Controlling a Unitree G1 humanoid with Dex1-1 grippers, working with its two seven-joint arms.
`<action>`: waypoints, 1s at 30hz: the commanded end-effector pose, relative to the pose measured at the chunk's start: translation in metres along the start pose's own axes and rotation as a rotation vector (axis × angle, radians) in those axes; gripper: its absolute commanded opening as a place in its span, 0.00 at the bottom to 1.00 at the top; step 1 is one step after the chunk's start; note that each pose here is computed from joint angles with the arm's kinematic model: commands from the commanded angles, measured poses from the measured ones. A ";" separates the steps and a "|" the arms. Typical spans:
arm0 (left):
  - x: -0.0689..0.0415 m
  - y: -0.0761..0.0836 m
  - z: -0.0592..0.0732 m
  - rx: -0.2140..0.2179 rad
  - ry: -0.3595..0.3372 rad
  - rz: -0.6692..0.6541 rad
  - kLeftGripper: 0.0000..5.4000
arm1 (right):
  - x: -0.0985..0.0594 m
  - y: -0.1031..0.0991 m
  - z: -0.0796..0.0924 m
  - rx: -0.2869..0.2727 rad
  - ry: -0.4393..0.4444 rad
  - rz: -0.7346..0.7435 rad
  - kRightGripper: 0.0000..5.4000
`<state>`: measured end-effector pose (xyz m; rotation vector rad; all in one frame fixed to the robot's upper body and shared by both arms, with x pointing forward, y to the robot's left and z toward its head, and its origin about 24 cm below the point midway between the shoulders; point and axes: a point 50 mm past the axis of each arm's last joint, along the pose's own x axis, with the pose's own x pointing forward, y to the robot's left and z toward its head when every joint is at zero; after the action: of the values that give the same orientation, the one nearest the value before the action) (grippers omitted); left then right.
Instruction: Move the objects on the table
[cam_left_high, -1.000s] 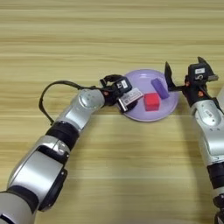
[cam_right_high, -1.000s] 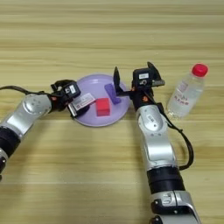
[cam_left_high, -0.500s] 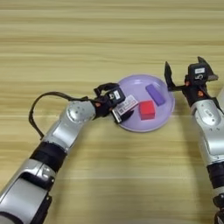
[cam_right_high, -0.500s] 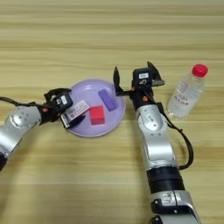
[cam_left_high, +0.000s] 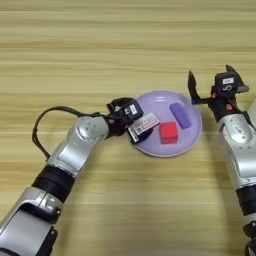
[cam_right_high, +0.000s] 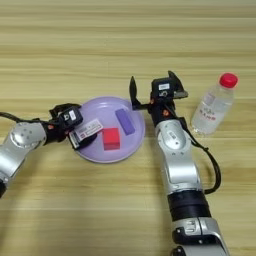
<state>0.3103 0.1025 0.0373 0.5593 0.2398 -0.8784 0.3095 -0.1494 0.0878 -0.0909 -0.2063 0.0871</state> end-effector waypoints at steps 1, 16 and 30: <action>-0.004 0.014 -0.007 -0.012 0.047 0.050 1.00 | 0.002 0.001 -0.001 0.004 0.012 0.001 1.00; -0.010 0.007 0.018 -0.058 -0.078 0.007 1.00 | 0.002 0.001 -0.002 0.003 0.015 0.005 1.00; -0.019 0.052 0.035 -0.175 -0.224 0.289 1.00 | 0.001 0.004 -0.001 0.007 0.011 0.013 1.00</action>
<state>0.3301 0.1164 0.0831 0.3488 0.0803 -0.6824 0.3097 -0.1483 0.0860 -0.0905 -0.1989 0.0917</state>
